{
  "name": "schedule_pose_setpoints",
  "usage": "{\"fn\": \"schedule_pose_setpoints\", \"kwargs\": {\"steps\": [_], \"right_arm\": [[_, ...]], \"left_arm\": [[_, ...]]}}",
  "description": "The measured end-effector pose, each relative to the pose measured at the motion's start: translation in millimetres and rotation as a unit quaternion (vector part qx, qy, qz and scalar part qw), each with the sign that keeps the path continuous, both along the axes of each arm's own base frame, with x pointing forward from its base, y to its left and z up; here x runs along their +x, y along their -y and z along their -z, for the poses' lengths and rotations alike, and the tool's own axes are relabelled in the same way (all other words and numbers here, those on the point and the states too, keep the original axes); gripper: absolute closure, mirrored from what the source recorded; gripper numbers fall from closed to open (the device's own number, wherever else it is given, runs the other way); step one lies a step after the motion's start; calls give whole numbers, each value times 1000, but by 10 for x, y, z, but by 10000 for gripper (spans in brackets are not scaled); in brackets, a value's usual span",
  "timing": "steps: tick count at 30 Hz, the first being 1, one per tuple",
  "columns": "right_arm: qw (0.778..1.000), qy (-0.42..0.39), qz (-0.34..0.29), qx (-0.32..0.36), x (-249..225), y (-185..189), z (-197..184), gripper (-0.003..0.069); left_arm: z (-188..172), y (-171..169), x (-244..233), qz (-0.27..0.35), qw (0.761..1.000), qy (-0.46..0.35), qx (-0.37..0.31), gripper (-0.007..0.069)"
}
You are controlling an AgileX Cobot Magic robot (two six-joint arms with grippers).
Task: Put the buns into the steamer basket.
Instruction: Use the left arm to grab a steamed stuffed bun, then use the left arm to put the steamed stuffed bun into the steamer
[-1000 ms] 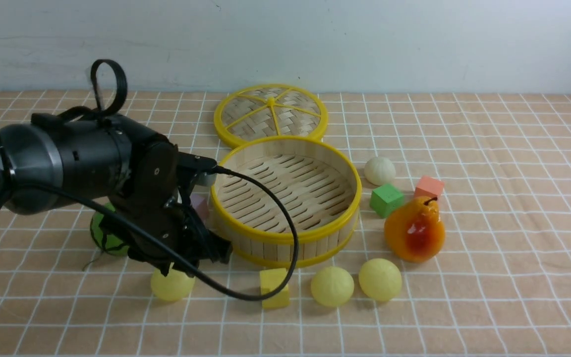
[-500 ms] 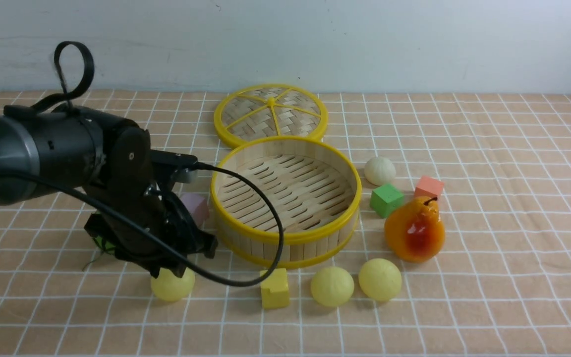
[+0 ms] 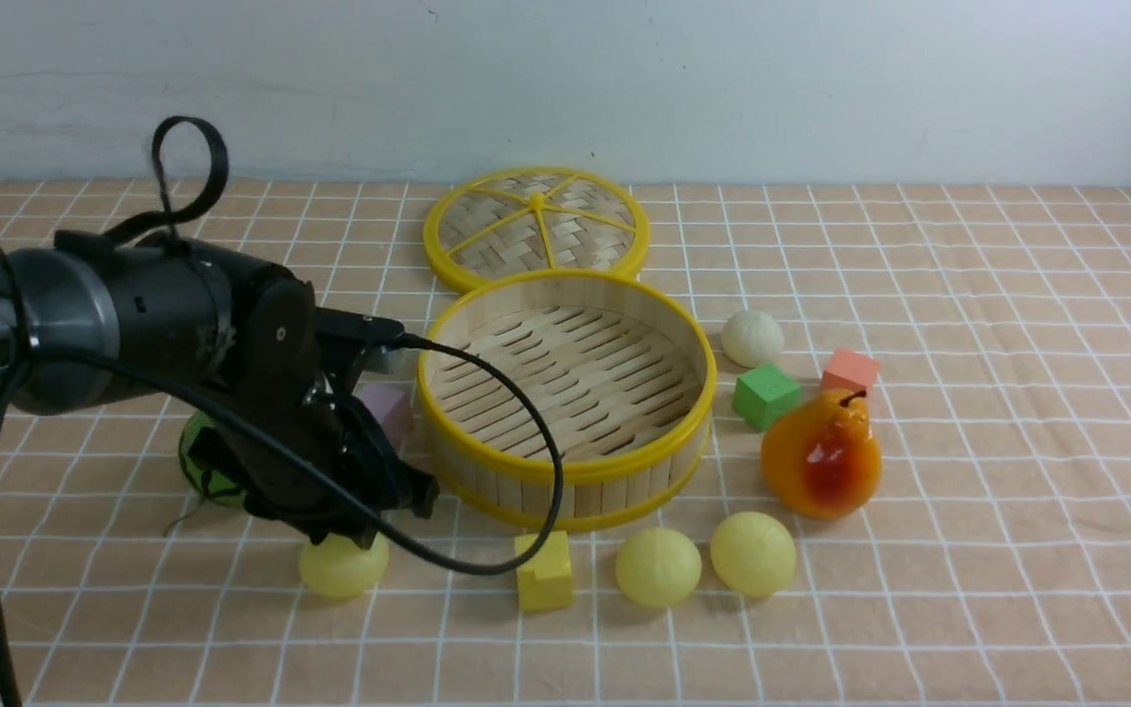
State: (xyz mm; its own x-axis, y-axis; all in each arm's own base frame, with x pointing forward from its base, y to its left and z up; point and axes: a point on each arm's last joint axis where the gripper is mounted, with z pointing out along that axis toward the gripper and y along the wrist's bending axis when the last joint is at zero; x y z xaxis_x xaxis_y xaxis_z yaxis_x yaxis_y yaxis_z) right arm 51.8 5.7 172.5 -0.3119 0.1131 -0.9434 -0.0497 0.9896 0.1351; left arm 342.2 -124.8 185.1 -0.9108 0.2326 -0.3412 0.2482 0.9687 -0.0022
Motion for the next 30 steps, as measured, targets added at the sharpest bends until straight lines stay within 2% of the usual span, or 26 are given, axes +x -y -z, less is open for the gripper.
{"fn": "schedule_pose_setpoints", "kwargs": {"steps": [8, 11, 13, 15, 17, 20, 25, 30], "right_arm": [[1000, 0, 0, 0, 0, 0, 0, 418], [1000, 0, 0, 0, 0, 0, 0, 418], [1000, 0, 0, 0, 0, 0, 0, 418], [1000, 0, 0, 0, 0, 0, 0, 418], [1000, 0, 0, 0, 0, 0, 0, 418], [1000, 0, 0, 0, 0, 0, 0, 418], [1000, 0, 0, 0, 0, 0, 0, 418], [1000, 0, 0, 0, 0, 0, 0, 418]], "left_arm": [[75, 6, 50, -13, 1000, 2, 2, 377], [82, -6, 26, -20, 1000, -12, 6, 499], [65, -15, 4, -22, 999, -21, 10, 608], [20, -24, -20, -23, 999, -24, 11, 637], [-36, -32, -41, -24, 999, -23, 9, 638], [-376, 15, -115, -20, 1000, 2, -6, 638], [-923, 359, -88, 44, 994, 90, -48, 638], [-934, 701, 184, 78, 983, 147, -78, 638]]}}
